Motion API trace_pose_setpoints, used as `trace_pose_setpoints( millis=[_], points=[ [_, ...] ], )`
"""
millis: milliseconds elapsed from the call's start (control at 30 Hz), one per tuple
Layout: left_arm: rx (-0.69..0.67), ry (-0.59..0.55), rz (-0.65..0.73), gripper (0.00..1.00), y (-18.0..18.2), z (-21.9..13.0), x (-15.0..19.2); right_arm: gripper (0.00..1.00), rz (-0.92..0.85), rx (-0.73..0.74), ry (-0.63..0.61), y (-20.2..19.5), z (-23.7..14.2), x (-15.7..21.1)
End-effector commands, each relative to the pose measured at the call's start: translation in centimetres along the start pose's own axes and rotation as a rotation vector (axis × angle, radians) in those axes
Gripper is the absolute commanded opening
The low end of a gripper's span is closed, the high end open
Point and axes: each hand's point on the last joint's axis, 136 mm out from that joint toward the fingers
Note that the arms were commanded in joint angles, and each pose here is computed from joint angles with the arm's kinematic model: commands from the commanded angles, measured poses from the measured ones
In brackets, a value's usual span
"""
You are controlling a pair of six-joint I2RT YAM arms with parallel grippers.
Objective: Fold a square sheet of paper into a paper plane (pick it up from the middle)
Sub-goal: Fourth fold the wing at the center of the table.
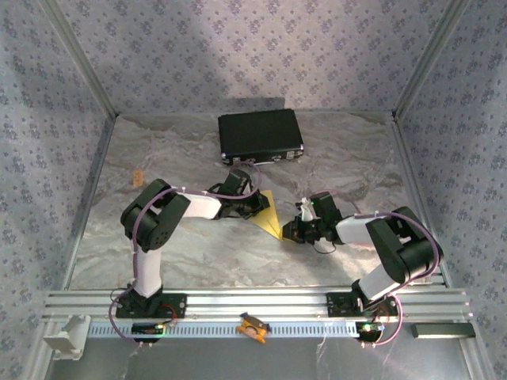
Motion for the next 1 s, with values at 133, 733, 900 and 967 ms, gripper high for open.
trace_pose_setpoints(
  millis=[133, 733, 900, 967],
  points=[
    [-0.065, 0.036, -0.019, 0.13, 2.5, 0.7, 1.4, 0.12, 0.152, 0.163, 0.108, -4.7, -0.1, 4.3],
    [-0.067, 0.037, -0.024, 0.13, 2.6, 0.7, 1.4, 0.13, 0.154, 0.218, 0.106, -5.2, -0.7, 4.9],
    [-0.068, 0.036, -0.025, 0.13, 2.6, 0.7, 1.4, 0.14, 0.159, 0.223, 0.101, -5.2, -1.1, 5.1],
    [-0.067, 0.036, -0.025, 0.13, 2.6, 0.7, 1.4, 0.11, 0.158, 0.226, 0.102, -5.3, -1.1, 5.2]
  ],
)
Point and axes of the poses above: each hand's point on the last joint's axis, 136 mm out from that joint toward the fingers, its own z axis out along the fingers, its own y axis along the line the jaws close on, x = y × z, and after that the axes turned 7 degrees about z, right-handed
